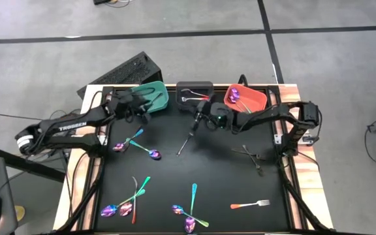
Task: Sort silverware by color (type)
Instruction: Put the black fork into the green bin
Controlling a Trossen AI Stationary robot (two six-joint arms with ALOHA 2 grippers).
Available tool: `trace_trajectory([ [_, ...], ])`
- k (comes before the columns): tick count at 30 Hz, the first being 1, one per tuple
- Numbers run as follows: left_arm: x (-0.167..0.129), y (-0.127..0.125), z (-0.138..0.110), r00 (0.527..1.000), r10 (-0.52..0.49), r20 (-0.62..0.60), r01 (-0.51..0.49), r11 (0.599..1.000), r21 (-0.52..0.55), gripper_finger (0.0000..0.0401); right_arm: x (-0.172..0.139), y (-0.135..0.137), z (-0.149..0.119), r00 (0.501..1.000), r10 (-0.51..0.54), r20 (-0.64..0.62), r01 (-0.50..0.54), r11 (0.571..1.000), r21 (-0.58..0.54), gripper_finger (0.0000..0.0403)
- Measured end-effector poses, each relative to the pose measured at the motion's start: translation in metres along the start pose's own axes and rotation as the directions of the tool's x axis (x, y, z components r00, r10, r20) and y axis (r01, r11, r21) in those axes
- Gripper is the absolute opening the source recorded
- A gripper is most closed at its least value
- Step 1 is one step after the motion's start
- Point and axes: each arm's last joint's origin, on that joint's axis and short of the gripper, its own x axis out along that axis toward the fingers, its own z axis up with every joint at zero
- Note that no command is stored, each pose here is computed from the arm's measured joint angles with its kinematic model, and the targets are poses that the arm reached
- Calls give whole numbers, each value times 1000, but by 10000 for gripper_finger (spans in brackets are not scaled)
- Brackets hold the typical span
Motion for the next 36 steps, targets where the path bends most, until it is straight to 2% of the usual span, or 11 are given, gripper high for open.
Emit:
trace_trajectory([
  [3,7,-7,-7,997,-68,-38,69,998,8,83,-1,3,-11,987,117,-112,-108,991,84,107],
  [5,11,-12,-14,994,-92,-65,93,995,19,83,-2,4,-19,971,149,-186,-126,984,128,107],
  [9,18,-21,-18,992,-123,-30,123,992,-2,83,-3,-5,-33,934,118,-337,-32,968,250,107],
  [13,25,-31,-25,987,-153,-41,152,988,-27,83,-5,-15,-43,891,111,-440,-3,971,239,107],
  [17,32,-41,-28,987,-150,-49,147,987,-56,83,-6,-17,-47,878,104,-467,-4,978,210,107],
  [21,37,-51,-34,986,-148,-77,143,988,-64,83,-10,-13,-54,889,121,-441,-61,987,146,107],
  [26,41,-65,-43,981,-150,-125,144,988,-56,83,-9,-18,-56,885,160,-437,-60,970,234,111],
  [31,39,-75,-43,981,-162,-111,157,986,-50,83,-3,-23,-65,877,164,-451,-21,952,305,131],
  [36,35,-85,-40,977,-201,-78,197,979,-47,83,10,-18,-95,836,243,-493,6,893,450,162],
])
